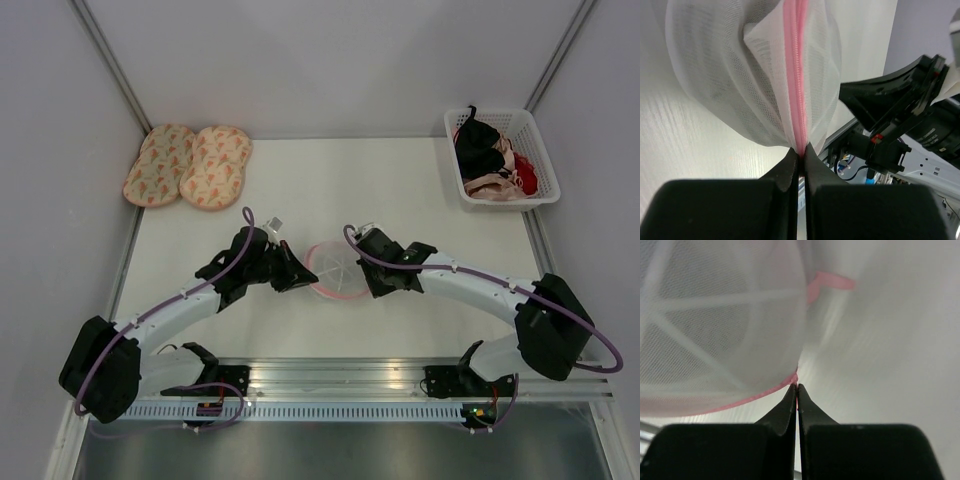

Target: Unzip the laundry bag and remove the bra

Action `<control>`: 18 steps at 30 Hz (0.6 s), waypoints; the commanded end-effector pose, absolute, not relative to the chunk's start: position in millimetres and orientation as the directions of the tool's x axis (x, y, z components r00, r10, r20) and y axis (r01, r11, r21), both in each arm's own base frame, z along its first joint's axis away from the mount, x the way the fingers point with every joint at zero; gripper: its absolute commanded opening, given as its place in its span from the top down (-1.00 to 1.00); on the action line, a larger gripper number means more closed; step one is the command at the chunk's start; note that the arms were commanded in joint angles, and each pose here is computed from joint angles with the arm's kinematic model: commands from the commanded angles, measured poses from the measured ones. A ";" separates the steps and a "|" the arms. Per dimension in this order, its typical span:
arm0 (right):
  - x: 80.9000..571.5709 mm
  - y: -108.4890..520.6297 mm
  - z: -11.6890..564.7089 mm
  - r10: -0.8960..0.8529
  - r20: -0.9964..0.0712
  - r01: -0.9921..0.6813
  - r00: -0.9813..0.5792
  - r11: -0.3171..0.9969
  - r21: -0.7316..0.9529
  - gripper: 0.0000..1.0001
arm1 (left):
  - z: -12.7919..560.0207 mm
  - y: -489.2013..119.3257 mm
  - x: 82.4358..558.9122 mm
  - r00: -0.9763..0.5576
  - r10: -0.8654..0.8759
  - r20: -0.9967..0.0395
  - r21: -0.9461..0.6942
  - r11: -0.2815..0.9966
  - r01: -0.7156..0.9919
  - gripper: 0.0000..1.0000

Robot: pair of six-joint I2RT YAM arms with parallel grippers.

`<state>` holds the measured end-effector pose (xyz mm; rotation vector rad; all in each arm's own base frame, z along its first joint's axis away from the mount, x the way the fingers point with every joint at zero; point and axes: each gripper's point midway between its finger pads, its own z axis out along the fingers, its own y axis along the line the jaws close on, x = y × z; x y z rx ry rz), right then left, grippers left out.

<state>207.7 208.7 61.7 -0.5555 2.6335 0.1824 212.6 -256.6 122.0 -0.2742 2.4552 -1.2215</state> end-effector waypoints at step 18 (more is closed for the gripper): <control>278.6 169.3 100.6 -0.252 -0.644 -0.116 -0.722 0.962 -0.247 0.99 | 130.4 -244.5 217.5 -0.877 -0.317 -0.361 -0.756 0.650 0.076 -0.90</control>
